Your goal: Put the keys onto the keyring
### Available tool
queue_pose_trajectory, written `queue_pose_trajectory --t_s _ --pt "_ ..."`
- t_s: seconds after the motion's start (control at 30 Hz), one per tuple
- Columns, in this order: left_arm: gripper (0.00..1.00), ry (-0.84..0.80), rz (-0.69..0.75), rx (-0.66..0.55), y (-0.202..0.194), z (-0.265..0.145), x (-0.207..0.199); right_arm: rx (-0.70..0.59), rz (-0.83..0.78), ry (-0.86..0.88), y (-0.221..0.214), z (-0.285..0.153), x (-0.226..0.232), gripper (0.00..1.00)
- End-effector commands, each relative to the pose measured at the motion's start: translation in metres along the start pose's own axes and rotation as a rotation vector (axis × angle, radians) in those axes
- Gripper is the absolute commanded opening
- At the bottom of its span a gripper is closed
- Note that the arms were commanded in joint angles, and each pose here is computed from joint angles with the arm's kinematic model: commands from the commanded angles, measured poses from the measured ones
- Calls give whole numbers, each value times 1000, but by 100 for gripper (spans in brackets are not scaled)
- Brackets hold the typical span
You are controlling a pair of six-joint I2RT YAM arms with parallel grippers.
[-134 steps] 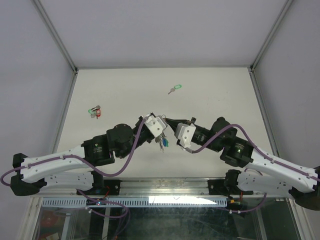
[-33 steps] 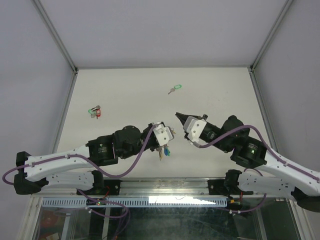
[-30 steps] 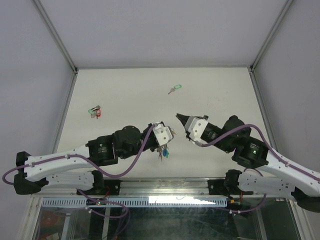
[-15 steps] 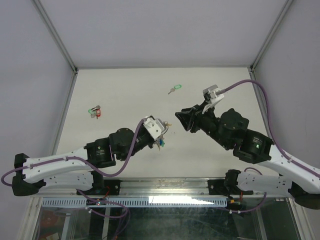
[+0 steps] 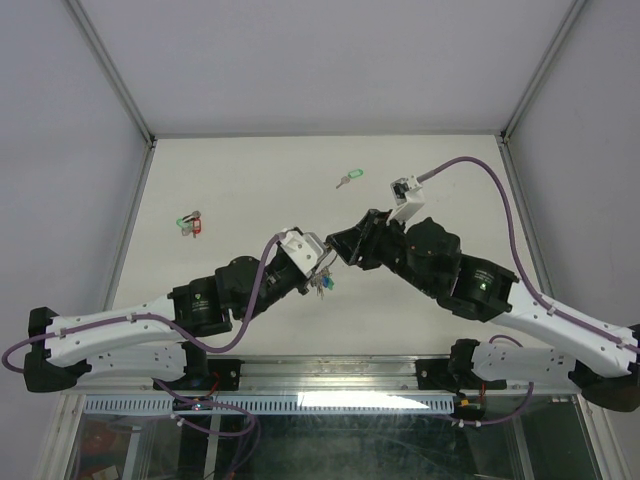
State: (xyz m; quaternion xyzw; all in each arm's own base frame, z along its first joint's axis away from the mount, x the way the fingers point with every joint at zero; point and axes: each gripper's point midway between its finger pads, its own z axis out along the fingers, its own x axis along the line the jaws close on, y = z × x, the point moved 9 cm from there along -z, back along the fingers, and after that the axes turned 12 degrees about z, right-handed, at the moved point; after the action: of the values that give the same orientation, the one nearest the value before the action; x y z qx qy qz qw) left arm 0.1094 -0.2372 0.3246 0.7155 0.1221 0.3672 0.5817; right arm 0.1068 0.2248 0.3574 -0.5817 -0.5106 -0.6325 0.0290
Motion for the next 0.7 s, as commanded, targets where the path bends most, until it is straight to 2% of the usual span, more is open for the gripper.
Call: queue_pose_trajectory --t_s 0.0,0.27,0.57,0.67 --pt "0 35 -72 -102 20 -6 8 -29 89 54 5 4 12 42" --pt "0 32 -69 -104 18 -7 8 -19 112 60 3 8 10 29" --pt "0 37 -67 -104 18 -8 8 14 137 101 0 13 12 26" --pt "0 39 -66 -103 17 -8 9 30 141 115 -2 15 14 21"
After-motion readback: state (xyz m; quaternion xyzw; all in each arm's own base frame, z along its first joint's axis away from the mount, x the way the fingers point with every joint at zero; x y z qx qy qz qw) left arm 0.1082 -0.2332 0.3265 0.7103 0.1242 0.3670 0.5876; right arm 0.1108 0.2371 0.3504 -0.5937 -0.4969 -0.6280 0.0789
